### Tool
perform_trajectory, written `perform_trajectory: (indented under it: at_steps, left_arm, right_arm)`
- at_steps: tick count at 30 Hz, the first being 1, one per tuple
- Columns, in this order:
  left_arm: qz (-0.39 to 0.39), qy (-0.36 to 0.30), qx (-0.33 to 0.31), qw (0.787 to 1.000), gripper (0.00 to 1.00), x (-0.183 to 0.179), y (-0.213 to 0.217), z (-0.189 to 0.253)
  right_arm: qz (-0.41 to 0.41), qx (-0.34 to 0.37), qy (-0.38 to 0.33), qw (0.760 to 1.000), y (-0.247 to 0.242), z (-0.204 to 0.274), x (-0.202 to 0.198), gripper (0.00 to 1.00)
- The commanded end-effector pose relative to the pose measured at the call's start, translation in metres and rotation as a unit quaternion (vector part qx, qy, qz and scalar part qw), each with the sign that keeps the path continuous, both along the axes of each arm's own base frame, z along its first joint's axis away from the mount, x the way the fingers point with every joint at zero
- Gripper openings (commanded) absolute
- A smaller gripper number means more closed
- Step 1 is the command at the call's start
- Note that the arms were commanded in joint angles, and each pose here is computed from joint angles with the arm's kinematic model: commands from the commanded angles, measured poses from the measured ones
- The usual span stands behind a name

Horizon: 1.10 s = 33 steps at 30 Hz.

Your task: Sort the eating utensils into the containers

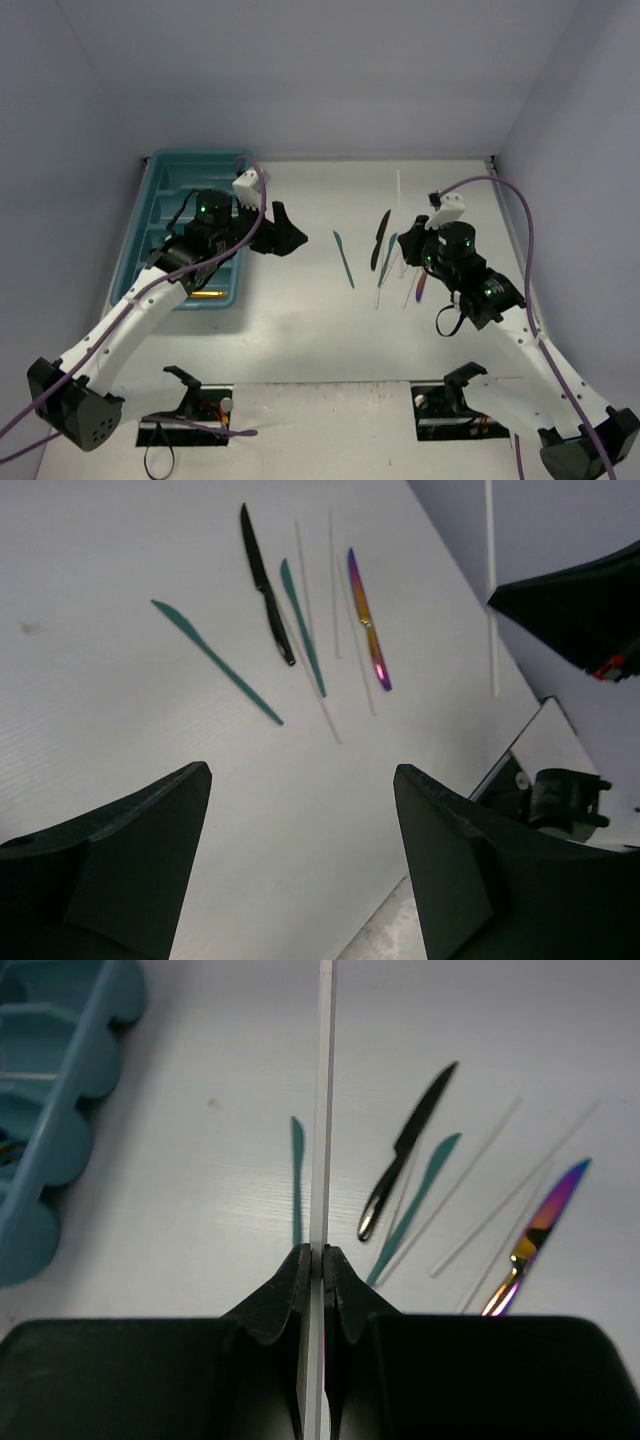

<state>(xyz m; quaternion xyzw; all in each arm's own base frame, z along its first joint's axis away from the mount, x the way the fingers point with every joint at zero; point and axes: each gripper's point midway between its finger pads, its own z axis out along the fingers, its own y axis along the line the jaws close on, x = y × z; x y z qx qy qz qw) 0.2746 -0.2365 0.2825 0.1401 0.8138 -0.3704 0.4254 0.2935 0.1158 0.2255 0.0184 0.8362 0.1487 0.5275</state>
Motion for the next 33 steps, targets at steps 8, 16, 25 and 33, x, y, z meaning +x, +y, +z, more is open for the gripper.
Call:
perform_trajectory:
  at_steps: [8,16,25,33]
  left_arm:
    - [-0.022,-0.044,-0.13,0.99,0.71,0.007,-0.09,0.068]
    - [0.023,-0.017,-0.134,0.991,0.68,0.026,-0.107,0.055]
    - [0.031,0.011,-0.144,0.989,0.51,0.029,-0.12,0.041]
    - [0.019,0.031,-0.17,0.985,0.26,0.022,-0.134,0.041]
  right_arm:
    - [0.223,-0.012,-0.094,0.97,0.1,0.059,-0.039,0.0]
    - [0.232,-0.012,-0.099,0.968,0.114,0.06,-0.039,0.0]
    - [0.226,-0.001,-0.107,0.968,0.119,0.062,-0.035,0.0]
    - [0.217,0.003,-0.104,0.971,0.121,0.058,-0.032,0.0]
